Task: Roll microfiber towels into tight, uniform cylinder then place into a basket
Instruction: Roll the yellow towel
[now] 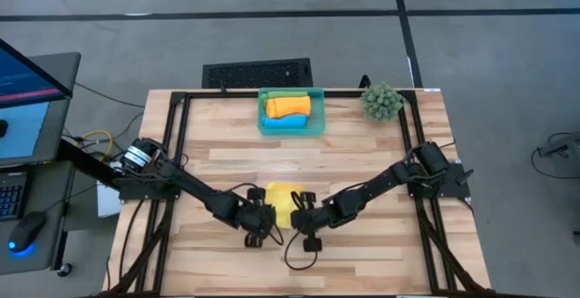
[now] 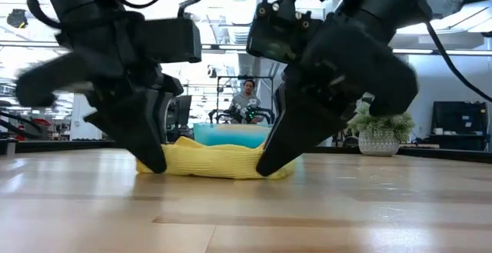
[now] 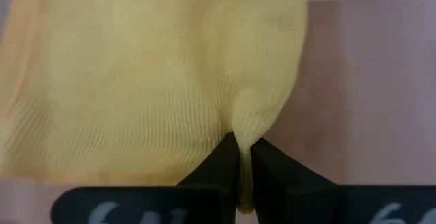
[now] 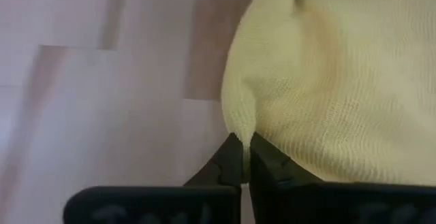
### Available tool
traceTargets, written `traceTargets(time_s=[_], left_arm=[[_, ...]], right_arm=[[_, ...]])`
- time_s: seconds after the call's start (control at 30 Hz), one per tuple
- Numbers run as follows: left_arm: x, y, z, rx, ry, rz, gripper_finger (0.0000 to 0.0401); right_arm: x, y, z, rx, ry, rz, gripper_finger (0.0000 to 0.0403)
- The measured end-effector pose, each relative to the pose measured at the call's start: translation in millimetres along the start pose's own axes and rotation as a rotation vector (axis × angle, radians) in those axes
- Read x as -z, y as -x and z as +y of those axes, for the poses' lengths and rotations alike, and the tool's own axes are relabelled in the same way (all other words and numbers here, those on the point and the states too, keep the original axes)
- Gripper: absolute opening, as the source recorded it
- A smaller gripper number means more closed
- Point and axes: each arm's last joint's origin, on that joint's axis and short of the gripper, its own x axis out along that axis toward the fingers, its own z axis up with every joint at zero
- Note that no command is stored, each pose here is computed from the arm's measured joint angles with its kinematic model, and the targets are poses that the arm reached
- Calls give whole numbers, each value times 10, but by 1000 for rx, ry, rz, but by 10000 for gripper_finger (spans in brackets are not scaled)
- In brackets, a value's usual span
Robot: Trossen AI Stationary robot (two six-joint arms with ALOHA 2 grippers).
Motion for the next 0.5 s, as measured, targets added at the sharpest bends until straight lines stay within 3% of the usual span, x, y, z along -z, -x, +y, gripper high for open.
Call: traceTargets(time_s=[0.2, 0.5], left_arm=[[-66, 42, -60, 133, 4, 30, 10], [-103, 77, -80, 169, 0, 51, 8]], right_arm=[[-31, 14, 41, -93, -75, 14, 10], [-5, 39, 179, -129, -61, 17, 21]])
